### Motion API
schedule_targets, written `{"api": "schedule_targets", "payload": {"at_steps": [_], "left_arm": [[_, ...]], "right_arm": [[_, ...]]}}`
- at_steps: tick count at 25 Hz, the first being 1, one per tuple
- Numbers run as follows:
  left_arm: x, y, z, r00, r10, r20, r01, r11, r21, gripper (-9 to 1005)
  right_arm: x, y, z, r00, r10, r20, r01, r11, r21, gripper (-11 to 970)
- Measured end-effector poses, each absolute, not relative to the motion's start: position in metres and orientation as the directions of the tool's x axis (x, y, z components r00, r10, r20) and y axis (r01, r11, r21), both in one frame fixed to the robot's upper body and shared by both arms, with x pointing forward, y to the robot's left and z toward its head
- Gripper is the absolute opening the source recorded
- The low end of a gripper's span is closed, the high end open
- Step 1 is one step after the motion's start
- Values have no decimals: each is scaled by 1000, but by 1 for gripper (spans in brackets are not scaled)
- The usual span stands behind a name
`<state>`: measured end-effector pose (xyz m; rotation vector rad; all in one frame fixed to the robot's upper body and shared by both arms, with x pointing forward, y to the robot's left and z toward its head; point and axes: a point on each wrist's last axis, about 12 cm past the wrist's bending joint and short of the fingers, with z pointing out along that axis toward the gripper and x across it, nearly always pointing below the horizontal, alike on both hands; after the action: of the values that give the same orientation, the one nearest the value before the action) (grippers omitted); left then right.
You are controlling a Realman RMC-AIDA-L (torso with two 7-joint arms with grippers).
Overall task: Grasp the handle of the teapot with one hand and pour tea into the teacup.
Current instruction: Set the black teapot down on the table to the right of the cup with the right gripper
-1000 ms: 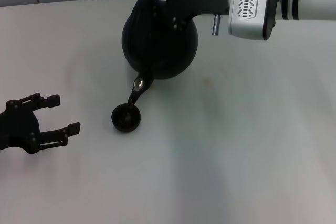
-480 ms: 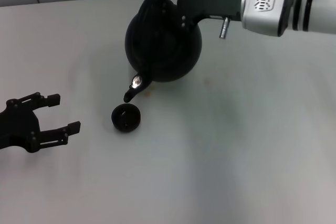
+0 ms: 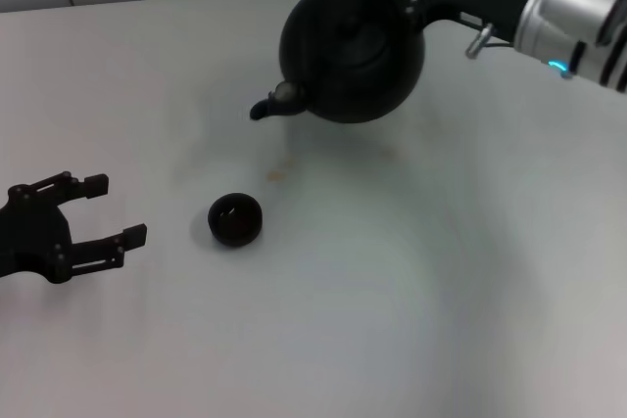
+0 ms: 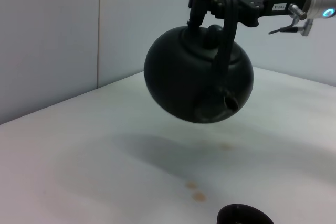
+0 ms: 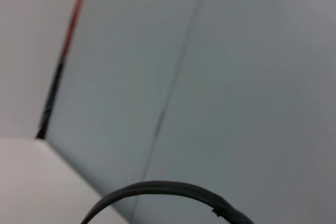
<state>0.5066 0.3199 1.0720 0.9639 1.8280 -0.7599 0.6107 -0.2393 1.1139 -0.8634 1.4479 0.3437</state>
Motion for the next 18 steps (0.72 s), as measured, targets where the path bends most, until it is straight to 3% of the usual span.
{"api": "schedule_targets", "payload": {"at_steps": [8, 18], "left_arm": [[507, 320, 1072, -285, 297, -911, 855, 508, -101, 860], [507, 320, 1073, -283, 291, -914, 855, 508, -103, 859]], "right_arm": [[595, -258, 1091, 8, -194, -981, -647, 747, -153, 88], [583, -281, 1074, -66, -151, -986, -578, 812, -86, 87]]}}
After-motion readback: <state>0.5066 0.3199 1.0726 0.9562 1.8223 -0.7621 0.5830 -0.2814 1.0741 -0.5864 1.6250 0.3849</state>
